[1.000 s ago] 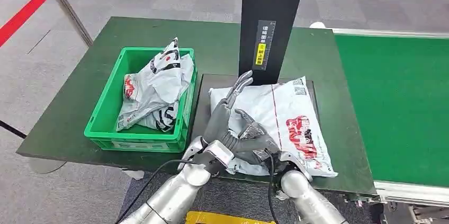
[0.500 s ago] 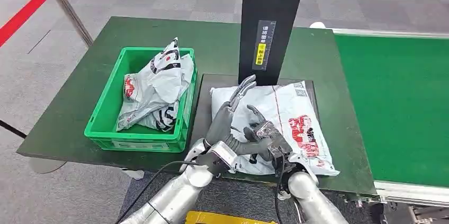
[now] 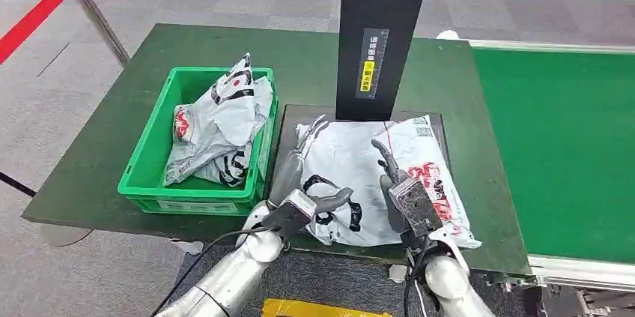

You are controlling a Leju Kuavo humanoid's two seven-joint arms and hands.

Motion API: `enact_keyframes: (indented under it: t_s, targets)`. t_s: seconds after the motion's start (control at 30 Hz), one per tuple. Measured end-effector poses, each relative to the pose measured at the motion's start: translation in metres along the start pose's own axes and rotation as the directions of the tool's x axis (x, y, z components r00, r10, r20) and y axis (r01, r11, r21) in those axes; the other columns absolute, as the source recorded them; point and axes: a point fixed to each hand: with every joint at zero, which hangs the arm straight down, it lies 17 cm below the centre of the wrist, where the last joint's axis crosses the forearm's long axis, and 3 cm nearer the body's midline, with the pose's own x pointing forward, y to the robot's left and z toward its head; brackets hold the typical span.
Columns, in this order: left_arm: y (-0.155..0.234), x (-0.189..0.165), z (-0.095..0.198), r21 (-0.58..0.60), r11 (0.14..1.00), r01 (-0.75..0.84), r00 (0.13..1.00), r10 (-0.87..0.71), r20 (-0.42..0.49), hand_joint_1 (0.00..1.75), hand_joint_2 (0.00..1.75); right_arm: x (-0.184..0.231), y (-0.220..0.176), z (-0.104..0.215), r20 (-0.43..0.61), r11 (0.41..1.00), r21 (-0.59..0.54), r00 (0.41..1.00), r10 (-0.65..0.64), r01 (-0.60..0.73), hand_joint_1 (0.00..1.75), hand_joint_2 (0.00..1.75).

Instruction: Moved the parcel from conveyor to table for the left to box.

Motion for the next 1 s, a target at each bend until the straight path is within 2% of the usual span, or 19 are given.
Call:
enact_keyframes:
  t_s: [0.43, 0.57, 0.8, 1.0]
  targets:
    - [0.038, -0.034, 0.012, 0.057, 0.994, 0.089, 0.995, -0.086, -0.059, 0.0, 1.75, -0.012, -0.025, 0.025, -0.018, 0.995, -0.084, 0.999, -0.046, 0.045, 0.0, 0.0]
    - [0.049, -0.043, 0.012, 0.058, 0.991, 0.122, 0.99, -0.117, -0.082, 0.0, 1.75, -0.012, -0.044, 0.028, -0.011, 0.989, -0.142, 0.999, -0.049, 0.046, 0.0, 0.0]
    - [0.053, -0.073, 0.021, 0.012, 0.986, 0.169, 0.975, -0.165, -0.151, 0.0, 1.75, 0.019, -0.132, 0.051, 0.097, 0.92, -0.381, 0.994, -0.055, 0.088, 0.0, 0.0]
    - [0.037, -0.098, 0.036, -0.045, 0.985, 0.165, 0.958, -0.171, -0.23, 0.0, 1.75, 0.05, -0.19, 0.073, 0.183, 0.859, -0.495, 0.982, -0.04, 0.127, 0.0, 0.0]
